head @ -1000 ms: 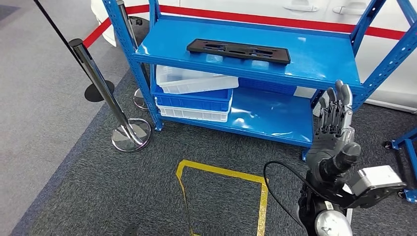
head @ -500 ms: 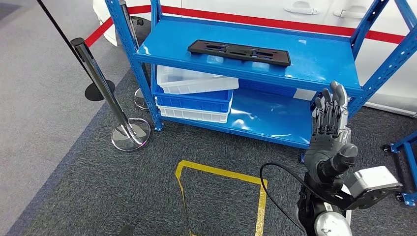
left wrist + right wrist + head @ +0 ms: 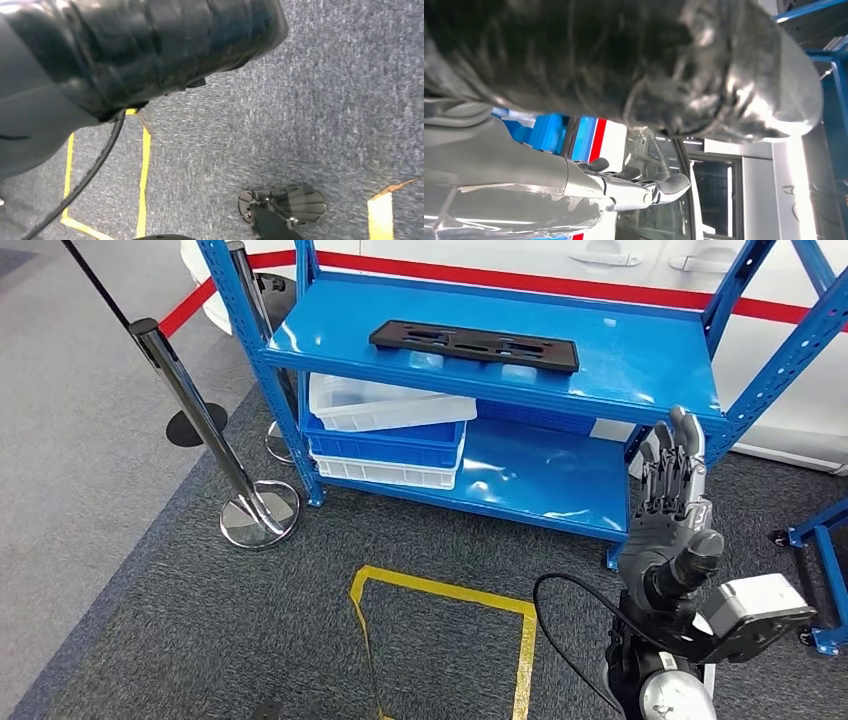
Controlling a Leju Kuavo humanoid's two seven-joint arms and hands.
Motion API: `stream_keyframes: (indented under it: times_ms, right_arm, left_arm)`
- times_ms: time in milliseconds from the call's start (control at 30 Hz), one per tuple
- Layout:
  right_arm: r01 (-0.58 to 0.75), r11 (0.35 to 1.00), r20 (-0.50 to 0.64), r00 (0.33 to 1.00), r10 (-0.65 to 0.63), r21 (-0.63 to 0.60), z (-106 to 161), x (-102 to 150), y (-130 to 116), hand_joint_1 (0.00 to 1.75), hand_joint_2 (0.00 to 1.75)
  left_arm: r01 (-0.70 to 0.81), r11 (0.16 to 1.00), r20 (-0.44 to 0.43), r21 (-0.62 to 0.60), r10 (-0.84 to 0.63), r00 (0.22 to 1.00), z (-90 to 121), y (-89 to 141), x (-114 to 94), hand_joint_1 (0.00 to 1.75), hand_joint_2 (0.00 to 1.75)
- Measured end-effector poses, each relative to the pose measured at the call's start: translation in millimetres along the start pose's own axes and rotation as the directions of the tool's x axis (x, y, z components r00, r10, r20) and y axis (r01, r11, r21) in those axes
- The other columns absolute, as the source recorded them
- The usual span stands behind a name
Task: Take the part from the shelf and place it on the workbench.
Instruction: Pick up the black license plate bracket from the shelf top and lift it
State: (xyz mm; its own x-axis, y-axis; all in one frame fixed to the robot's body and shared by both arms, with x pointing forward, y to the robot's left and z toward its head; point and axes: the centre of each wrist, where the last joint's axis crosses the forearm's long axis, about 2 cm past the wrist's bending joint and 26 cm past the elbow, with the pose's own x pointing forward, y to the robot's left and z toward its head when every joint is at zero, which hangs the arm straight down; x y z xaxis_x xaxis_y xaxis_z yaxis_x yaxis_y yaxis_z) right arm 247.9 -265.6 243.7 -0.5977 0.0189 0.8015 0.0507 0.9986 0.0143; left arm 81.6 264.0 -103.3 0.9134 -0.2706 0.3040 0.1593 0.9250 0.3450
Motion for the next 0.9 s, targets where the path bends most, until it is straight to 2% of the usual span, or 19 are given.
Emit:
stream_keyframes:
  times_ms: [667,900]
  right_arm:
    - [-0.011,1.0,-0.019,1.0,0.011,0.004,3.9,-1.6,-2.1,0.0,0.0]
    - [0.028,0.992,-0.075,0.997,-0.018,0.124,5.7,-2.5,-0.1,0.0,0.0]
  left_arm:
    - [-0.003,1.0,0.002,-0.009,0.003,1.0,0.9,-2.6,0.4,0.0,0.0]
    - [0.002,1.0,0.007,-0.018,-0.002,1.0,1.3,-3.2,-0.9,0.0,0.0]
